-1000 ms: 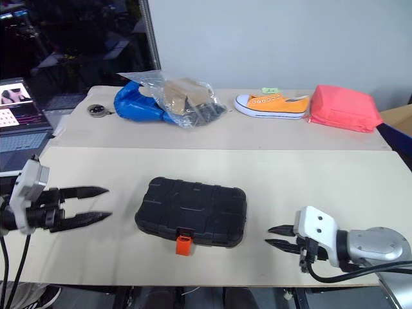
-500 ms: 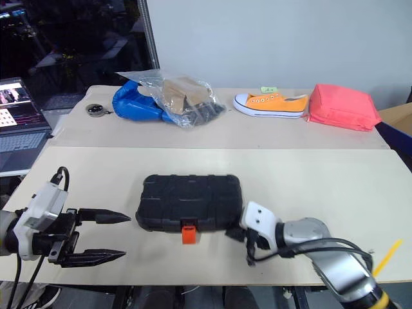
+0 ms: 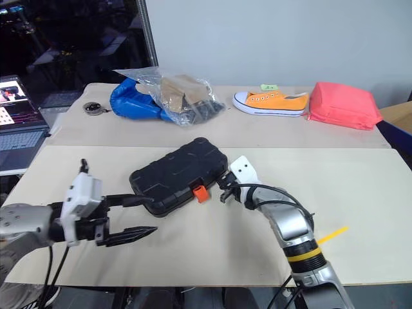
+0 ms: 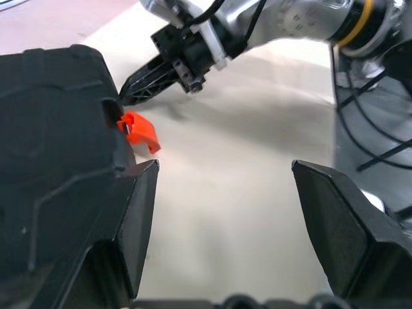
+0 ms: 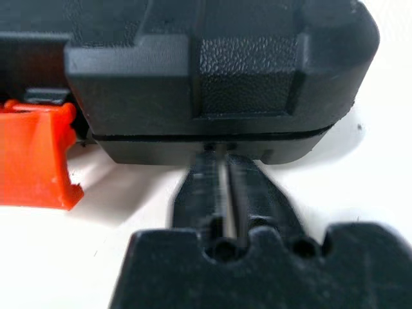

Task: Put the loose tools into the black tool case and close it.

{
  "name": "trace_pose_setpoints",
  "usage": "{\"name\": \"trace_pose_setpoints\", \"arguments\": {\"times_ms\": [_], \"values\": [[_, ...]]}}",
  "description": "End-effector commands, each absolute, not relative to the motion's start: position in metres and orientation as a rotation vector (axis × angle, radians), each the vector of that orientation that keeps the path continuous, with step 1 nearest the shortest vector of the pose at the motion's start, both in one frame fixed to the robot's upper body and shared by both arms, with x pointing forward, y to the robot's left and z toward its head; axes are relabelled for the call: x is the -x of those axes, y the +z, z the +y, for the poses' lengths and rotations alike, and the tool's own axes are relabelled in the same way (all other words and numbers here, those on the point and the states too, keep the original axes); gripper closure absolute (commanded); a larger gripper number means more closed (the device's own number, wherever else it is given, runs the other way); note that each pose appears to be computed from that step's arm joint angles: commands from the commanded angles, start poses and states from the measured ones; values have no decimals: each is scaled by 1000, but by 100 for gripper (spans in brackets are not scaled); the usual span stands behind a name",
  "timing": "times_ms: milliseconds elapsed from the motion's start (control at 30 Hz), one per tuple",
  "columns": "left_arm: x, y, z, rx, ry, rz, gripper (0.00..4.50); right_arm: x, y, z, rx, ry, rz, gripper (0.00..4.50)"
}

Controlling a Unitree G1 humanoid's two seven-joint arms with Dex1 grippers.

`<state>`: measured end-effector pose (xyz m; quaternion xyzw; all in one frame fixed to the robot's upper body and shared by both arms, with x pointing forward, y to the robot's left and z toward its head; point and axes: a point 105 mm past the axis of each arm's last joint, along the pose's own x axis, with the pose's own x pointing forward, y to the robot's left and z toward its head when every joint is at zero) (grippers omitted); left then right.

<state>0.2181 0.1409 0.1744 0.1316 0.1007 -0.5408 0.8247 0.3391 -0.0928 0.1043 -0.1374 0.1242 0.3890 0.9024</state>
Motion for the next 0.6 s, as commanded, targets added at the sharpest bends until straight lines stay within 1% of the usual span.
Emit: {"name": "trace_pose_setpoints", "arguments": {"times_ms": [33, 67, 100, 133, 167, 200, 300, 400, 600], "values": [[-234, 161, 140, -306, -1111, 227, 95, -314, 134, -93, 244, 916, 218, 264], [-237, 154, 140, -323, -1113, 242, 95, -305, 138, -92, 224, 947, 232, 226], [-239, 148, 139, -338, -1118, 255, 95, -296, 140, -90, 211, 975, 253, 206], [-239, 144, 138, -340, -1125, 260, 95, -289, 138, -86, 212, 999, 277, 169], [-240, 140, 138, -335, -1130, 264, 95, -285, 137, -83, 215, 1004, 292, 131], [-240, 135, 138, -329, -1135, 281, 95, -283, 134, -79, 207, 998, 316, 108], [-238, 123, 140, -345, -1157, 317, 95, -276, 127, -65, 176, 1005, 367, 4], [-239, 119, 143, -352, -1167, 329, 95, -278, 125, -52, 134, 959, 383, 4], [-238, 119, 147, -370, -1183, 330, 95, -287, 116, -44, 144, 839, 389, 4]]}}
